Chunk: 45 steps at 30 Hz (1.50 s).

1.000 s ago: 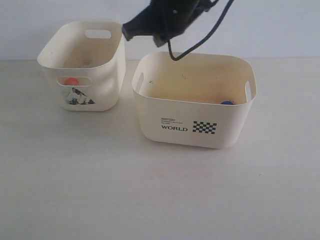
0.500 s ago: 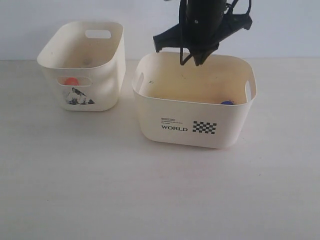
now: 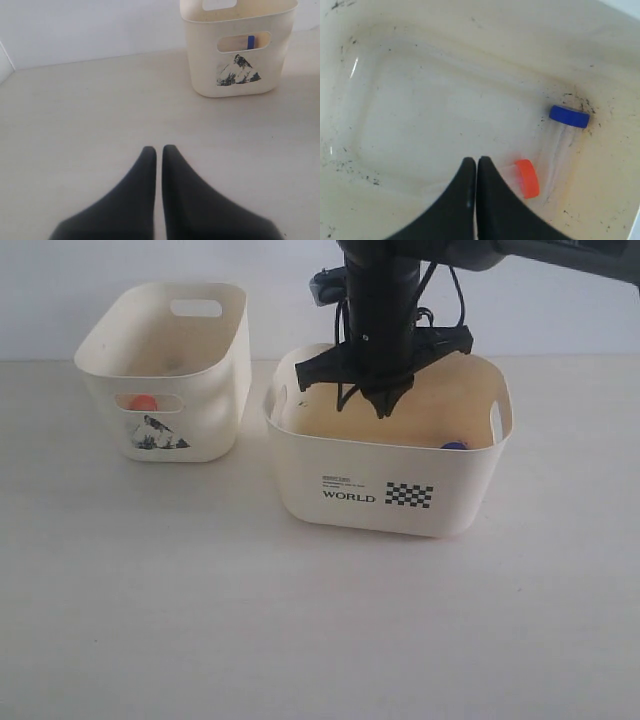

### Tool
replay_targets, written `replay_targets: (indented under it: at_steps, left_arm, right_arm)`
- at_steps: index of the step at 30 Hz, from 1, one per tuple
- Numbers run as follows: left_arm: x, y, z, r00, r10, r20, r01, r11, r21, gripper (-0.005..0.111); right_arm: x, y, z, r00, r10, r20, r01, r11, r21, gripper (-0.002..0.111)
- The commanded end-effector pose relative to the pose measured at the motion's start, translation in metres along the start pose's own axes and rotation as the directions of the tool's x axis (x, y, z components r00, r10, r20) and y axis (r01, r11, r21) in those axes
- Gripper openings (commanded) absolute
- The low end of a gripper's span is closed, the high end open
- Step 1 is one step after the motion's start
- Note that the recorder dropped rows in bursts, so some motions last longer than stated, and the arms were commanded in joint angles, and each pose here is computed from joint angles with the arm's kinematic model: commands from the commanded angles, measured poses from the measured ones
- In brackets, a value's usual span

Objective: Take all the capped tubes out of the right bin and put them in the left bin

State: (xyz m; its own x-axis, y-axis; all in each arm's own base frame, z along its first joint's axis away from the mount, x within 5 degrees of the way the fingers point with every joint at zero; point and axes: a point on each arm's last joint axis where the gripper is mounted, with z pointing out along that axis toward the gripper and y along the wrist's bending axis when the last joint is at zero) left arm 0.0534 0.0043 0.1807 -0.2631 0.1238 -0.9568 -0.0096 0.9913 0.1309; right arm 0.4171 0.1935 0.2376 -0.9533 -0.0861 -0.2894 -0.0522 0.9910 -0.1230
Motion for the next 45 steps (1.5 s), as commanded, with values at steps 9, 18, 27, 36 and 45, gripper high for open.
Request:
replay_targets:
  at_steps: [9, 18, 27, 36, 45]
  left_arm:
    - [-0.002, 0.0, 0.0, 1.0, -0.016, 0.011, 0.016, 1.0, 0.002, 0.004]
    - [-0.002, 0.0, 0.0, 1.0, -0.016, 0.011, 0.016, 1.0, 0.002, 0.004]
    - [-0.002, 0.0, 0.0, 1.0, -0.016, 0.011, 0.016, 1.0, 0.002, 0.004]
    - [-0.002, 0.0, 0.0, 1.0, -0.016, 0.011, 0.016, 1.0, 0.002, 0.004]
    - [-0.002, 0.0, 0.0, 1.0, -0.016, 0.011, 0.016, 1.0, 0.002, 0.004]
  right_arm:
    - [-0.004, -0.007, -0.002, 0.997, 0.079, 0.02, -0.079, 0.997, 0.022, -0.001]
    - [-0.011, -0.028, 0.011, 0.987, 0.159, 0.004, -0.16, 0.986, 0.049, -0.001]
    - [0.009, -0.032, 0.052, 0.98, 0.157, -0.119, -0.143, 0.983, 0.116, -0.001]
    - [0.016, -0.037, 0.06, 0.981, 0.14, -0.131, -0.117, 0.978, 0.173, -0.001]
    - [0.013, -0.047, 0.063, 0.98, 0.161, -0.12, -0.136, 0.971, 0.199, -0.001]
